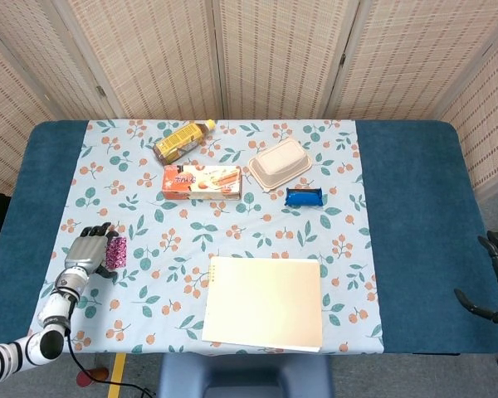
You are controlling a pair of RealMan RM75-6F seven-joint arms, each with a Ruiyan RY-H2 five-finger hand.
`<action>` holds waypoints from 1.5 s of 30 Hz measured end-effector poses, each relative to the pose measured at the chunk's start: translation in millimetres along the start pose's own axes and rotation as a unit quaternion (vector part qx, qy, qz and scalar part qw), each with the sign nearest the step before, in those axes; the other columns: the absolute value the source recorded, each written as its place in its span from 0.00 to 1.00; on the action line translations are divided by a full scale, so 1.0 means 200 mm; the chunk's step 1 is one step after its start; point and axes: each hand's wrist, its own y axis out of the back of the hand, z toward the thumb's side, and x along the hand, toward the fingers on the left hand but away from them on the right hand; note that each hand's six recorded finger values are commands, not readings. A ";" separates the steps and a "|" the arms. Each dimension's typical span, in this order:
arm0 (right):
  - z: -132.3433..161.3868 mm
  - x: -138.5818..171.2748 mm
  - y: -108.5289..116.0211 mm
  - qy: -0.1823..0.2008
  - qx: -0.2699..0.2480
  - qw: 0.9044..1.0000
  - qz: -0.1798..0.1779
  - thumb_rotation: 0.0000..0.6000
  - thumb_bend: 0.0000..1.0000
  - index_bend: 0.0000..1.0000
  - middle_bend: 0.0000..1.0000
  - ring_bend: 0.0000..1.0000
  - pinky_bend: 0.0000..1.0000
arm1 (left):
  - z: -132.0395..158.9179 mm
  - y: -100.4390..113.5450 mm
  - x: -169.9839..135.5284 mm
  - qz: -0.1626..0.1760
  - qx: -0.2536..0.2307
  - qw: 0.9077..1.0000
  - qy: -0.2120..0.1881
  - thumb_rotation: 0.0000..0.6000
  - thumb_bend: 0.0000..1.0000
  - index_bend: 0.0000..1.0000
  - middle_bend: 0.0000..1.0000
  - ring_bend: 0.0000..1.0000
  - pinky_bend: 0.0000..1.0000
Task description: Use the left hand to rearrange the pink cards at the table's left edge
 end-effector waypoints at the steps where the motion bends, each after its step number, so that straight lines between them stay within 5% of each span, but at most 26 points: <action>1: 0.00 0.00 0.00 0.000 0.000 1.000 0.001 1.00 0.28 0.04 0.00 0.00 0.00 | 0.00 0.00 0.00 0.000 0.000 1.000 0.001 1.00 0.21 0.19 0.00 0.00 0.00; 34: 0.00 0.00 0.00 -0.003 -0.002 1.000 0.001 1.00 0.28 0.04 0.00 0.00 0.00 | -0.02 -0.04 0.06 0.009 -0.006 1.000 0.016 1.00 0.21 0.28 0.00 0.00 0.00; 45: 0.00 0.01 0.00 -0.002 -0.002 1.000 -0.002 1.00 0.28 0.04 0.00 0.00 0.00 | -0.07 0.03 0.01 0.025 -0.013 0.999 0.017 1.00 0.21 0.29 0.00 0.00 0.00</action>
